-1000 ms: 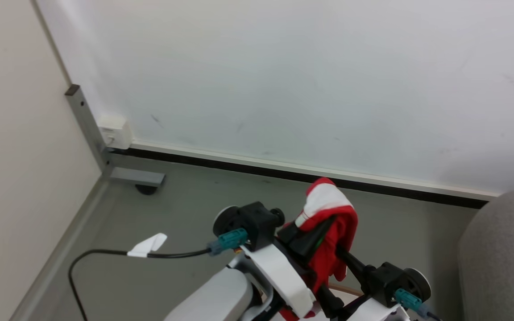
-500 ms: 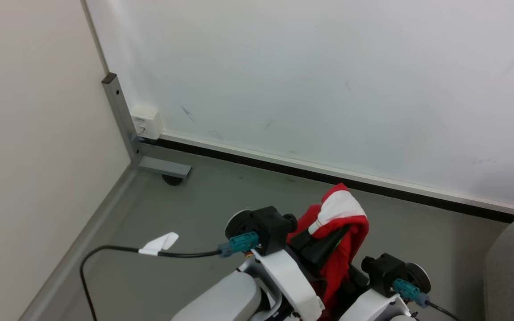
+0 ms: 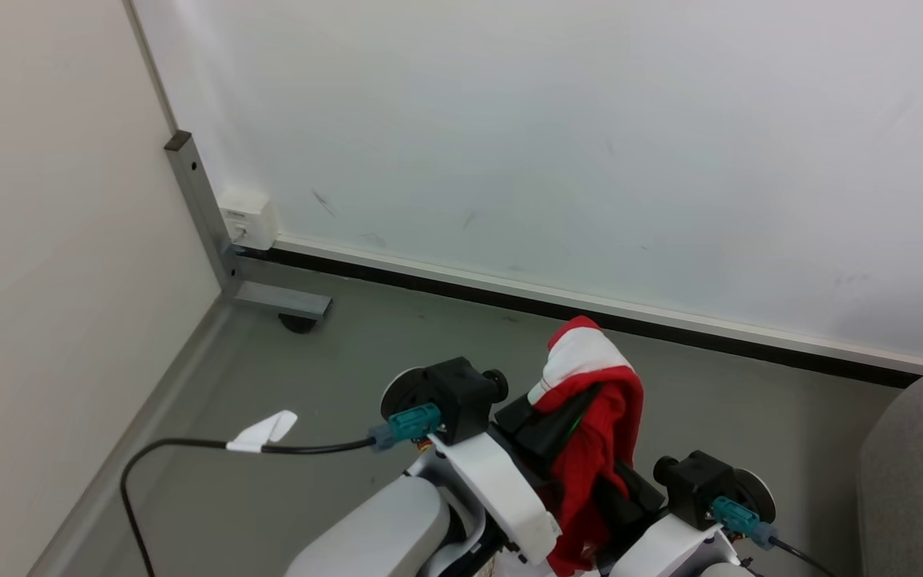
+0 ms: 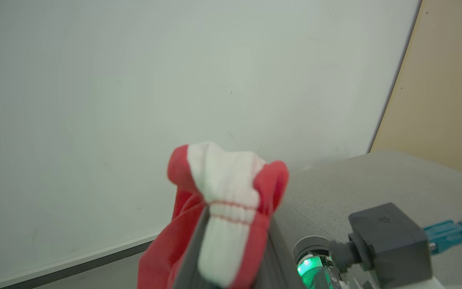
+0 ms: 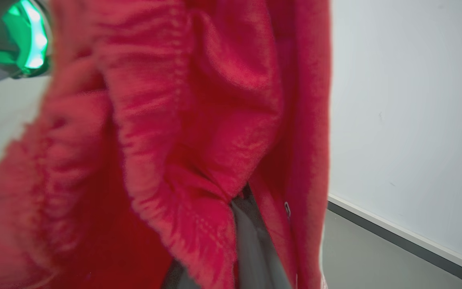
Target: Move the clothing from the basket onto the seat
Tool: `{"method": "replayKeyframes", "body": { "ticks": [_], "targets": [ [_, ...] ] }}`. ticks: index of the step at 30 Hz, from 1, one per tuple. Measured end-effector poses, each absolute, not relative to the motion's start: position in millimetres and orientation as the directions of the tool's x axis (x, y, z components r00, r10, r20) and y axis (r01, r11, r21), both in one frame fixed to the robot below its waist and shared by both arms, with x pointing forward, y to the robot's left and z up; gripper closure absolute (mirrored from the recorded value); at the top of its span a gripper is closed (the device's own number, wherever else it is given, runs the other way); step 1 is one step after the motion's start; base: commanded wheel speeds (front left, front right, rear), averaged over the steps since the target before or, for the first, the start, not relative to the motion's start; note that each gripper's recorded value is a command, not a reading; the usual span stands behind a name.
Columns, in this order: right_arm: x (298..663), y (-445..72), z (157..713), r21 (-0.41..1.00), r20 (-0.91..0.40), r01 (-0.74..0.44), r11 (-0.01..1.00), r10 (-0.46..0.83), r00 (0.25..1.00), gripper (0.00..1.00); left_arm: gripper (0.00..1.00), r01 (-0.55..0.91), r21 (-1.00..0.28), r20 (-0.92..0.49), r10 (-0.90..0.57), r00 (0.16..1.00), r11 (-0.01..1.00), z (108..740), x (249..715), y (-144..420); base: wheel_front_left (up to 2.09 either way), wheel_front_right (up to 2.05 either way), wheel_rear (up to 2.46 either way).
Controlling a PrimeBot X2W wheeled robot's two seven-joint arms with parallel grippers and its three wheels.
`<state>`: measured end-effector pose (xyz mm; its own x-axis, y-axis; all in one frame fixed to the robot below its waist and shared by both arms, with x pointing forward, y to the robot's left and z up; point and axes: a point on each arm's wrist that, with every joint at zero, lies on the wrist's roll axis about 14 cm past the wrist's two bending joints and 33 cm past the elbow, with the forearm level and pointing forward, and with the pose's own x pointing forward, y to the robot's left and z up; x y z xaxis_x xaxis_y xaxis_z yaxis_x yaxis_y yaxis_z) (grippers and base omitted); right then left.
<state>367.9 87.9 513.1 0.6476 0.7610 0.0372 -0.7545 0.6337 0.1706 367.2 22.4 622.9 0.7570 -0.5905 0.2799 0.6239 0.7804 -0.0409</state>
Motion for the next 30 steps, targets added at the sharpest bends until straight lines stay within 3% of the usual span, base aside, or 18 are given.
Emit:
{"method": "replayKeyframes", "body": {
  "ticks": [15,16,17,20,30],
  "targets": [
    [380,73,523,0.183,0.071,-0.717,0.673,0.718,0.692,1.00,0.97,0.618,-0.037,0.278,-0.586,0.761,0.786,622,371,22,0.00,0.00,0.00],
    [382,70,526,0.187,0.080,-0.710,0.678,0.710,0.699,1.00,0.93,0.616,-0.036,0.276,-0.585,0.763,0.787,621,371,23,0.00,0.00,0.00],
    [385,67,528,0.192,0.088,-0.701,0.687,0.699,0.710,1.00,0.79,0.615,-0.035,0.274,-0.584,0.764,0.788,620,372,23,0.00,0.00,0.00],
    [393,54,533,0.208,0.106,-0.669,0.714,0.663,0.741,1.00,0.01,0.614,-0.038,0.270,-0.584,0.766,0.788,617,373,24,0.00,0.00,0.00],
    [416,-19,550,0.221,0.169,-0.501,0.837,0.473,0.865,1.00,0.00,0.675,-0.084,0.207,-0.650,0.732,0.733,589,372,-1,0.00,0.00,0.00]
  ]
}}
